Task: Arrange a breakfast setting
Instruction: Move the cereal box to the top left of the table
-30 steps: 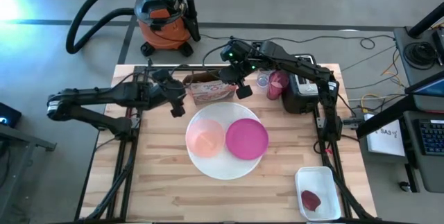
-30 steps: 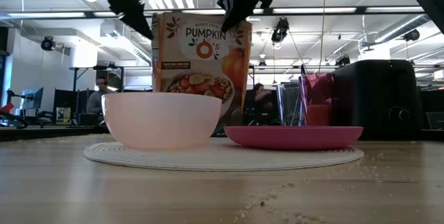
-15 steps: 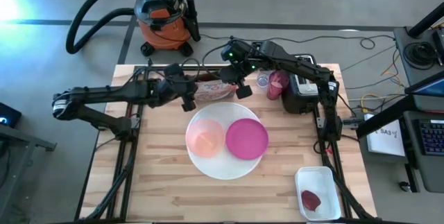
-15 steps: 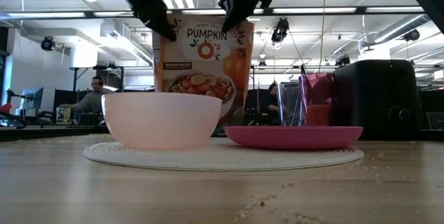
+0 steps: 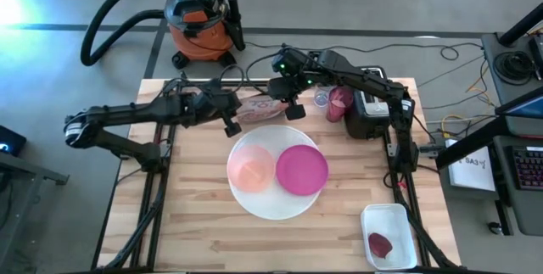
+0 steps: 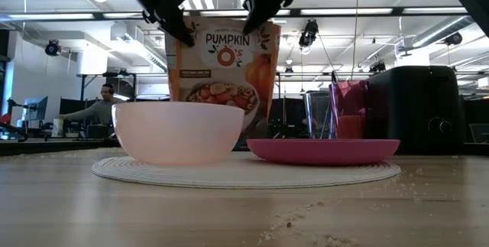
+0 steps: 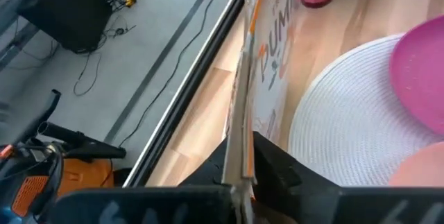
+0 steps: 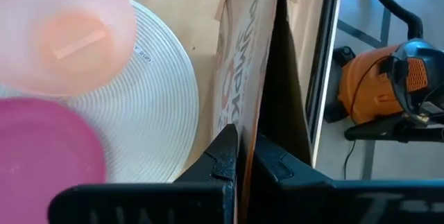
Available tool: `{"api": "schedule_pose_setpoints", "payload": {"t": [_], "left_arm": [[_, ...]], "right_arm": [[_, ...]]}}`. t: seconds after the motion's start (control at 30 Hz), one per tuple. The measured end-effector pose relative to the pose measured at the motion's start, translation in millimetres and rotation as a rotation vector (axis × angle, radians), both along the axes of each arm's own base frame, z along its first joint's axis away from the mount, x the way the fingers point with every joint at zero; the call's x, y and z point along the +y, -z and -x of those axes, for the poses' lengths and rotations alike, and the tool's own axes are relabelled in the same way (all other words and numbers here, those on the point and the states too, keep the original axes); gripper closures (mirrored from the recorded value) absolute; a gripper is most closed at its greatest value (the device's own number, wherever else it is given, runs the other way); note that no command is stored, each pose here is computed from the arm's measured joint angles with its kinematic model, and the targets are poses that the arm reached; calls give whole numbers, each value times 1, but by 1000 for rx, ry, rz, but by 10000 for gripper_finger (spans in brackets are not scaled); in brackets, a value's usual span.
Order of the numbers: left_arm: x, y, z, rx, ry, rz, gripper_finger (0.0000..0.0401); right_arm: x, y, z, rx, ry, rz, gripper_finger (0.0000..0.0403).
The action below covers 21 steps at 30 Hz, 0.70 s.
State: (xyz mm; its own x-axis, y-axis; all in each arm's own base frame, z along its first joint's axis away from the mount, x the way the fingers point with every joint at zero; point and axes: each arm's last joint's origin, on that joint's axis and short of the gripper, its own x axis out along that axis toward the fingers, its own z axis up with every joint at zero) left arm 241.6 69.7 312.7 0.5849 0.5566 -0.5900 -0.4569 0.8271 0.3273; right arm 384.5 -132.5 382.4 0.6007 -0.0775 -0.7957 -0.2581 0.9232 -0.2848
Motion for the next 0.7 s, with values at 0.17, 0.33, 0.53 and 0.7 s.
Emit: {"api": "schedule_pose_setpoints", "payload": {"t": [0.17, 0.33, 0.53, 0.7], "left_arm": [[10, -5, 17, 10, -63, 22, 400], [16, -10, 42, 15, -169, 78, 401], [10, -15, 73, 24, -268, 161, 401], [-2, -18, 102, 27, -372, 226, 401]], "right_arm": [[2, -11, 7, -35, 27, -6, 393], [6, -31, 19, -104, 25, 13, 393], [10, -52, 36, -161, 98, 43, 393], [13, -65, 51, -188, 214, 46, 393]]}}
